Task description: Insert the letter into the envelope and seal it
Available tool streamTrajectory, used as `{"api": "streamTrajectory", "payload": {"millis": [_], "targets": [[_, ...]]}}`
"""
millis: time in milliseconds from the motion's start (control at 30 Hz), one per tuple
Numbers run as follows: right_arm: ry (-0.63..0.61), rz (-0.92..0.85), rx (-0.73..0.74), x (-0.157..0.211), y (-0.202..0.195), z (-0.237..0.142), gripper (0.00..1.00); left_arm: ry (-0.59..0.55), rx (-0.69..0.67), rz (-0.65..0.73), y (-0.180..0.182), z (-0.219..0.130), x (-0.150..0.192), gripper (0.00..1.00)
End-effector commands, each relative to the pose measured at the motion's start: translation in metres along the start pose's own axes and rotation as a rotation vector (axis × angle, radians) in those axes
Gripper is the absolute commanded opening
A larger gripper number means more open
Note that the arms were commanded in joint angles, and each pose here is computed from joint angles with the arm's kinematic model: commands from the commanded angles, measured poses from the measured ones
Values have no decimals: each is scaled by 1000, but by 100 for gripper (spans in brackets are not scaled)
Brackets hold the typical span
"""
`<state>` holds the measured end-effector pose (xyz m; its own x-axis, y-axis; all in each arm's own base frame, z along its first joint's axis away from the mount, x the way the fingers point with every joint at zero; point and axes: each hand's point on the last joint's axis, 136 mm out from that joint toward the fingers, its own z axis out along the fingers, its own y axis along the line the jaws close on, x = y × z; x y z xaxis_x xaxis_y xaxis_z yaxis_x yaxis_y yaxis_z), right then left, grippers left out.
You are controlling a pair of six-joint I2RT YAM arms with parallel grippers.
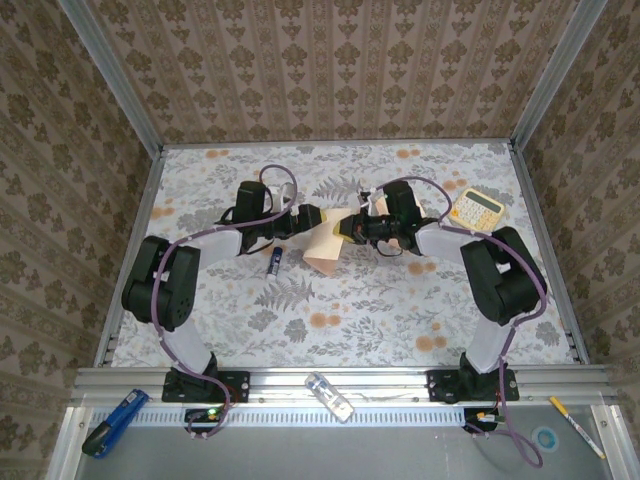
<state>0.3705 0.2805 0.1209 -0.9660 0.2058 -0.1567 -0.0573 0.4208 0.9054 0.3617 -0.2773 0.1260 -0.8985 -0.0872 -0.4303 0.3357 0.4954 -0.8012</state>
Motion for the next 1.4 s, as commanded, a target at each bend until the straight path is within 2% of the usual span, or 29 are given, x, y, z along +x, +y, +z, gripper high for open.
{"api": "streamTrajectory", "payload": {"millis": [0, 333, 567, 767, 1067, 1233, 1367], "targets": [[-6, 8, 12, 1, -16, 3, 0, 16, 16, -3, 2, 2, 0, 95], [2, 46, 43, 7, -41, 11, 0, 51, -27, 2, 9, 5, 7, 92], [-3, 13, 28, 0, -19, 4, 0, 66, -64, 23, 13, 3, 10, 92], [-9, -25, -26, -7, 17, -7, 0, 70, -53, 27, 12, 0, 10, 93], [-18, -101, -97, -15, 73, -27, 0, 37, 84, 43, -11, -15, -10, 94], [-22, -125, -128, -18, 89, -31, 0, 24, 179, 41, -26, -22, -18, 94], [-32, -130, -152, -23, 97, -32, 0, -30, 267, 12, -36, -30, -33, 94]]}}
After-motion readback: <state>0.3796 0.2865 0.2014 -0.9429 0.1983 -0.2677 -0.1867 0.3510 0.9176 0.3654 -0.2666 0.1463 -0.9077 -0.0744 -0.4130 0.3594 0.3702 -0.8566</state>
